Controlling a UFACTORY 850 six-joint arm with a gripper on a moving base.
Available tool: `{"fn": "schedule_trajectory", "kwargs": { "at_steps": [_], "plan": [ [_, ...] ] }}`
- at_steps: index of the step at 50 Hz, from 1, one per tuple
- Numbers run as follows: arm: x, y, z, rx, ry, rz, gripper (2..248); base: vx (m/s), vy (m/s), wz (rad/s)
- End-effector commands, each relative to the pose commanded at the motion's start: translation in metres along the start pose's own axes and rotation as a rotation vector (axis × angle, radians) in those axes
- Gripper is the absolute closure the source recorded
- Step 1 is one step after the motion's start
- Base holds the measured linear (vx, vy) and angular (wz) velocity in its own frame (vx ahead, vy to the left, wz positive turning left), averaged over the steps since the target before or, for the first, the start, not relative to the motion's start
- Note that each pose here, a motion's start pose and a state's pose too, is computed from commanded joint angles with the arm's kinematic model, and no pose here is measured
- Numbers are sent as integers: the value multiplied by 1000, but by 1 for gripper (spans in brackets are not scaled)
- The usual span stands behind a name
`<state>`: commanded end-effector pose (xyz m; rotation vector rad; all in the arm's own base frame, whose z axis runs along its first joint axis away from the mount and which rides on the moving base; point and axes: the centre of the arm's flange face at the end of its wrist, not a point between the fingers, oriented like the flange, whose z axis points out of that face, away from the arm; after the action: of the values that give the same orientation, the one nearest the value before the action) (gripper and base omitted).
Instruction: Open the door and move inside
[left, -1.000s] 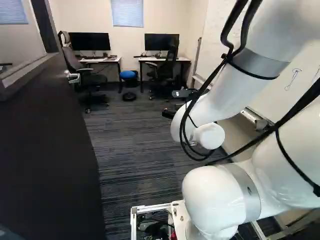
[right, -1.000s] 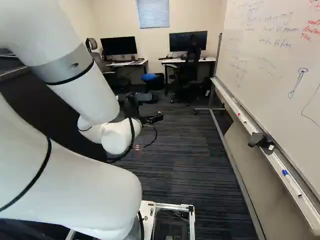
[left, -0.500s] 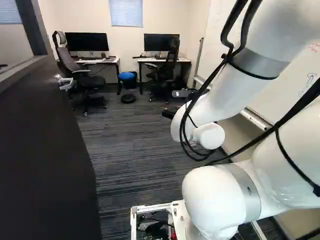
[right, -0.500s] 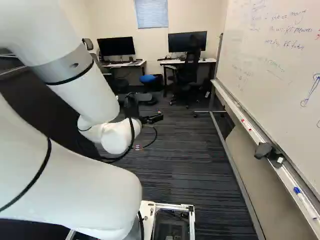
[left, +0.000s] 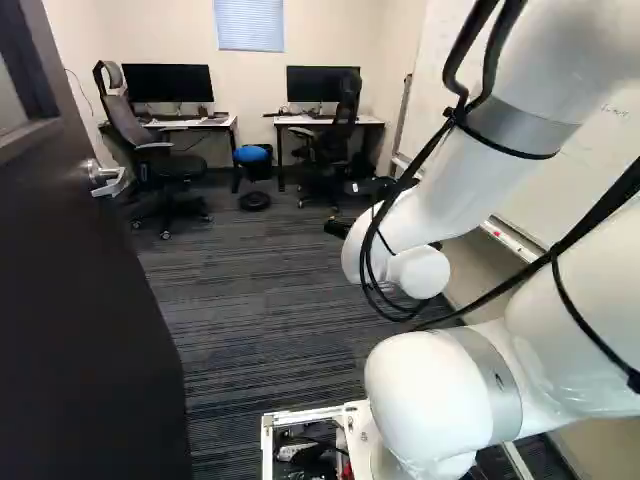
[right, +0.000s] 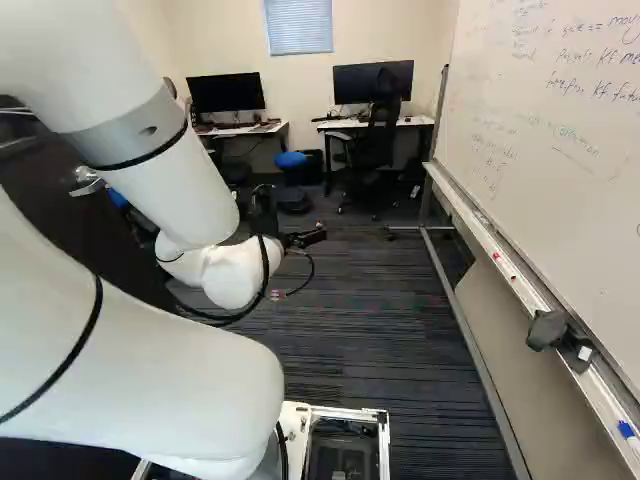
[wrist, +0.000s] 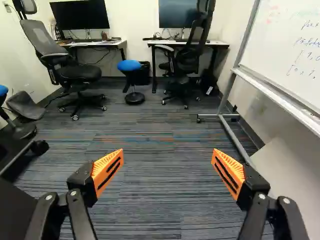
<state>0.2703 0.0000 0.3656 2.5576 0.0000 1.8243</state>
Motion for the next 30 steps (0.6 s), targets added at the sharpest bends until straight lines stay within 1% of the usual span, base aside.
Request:
{"fn": "schedule_trajectory", "kwargs": {
  "at_steps": [30],
  "plan": [
    [0, 0, 0, 0, 0, 0, 3, 192, 3, -25]
  ]
}}
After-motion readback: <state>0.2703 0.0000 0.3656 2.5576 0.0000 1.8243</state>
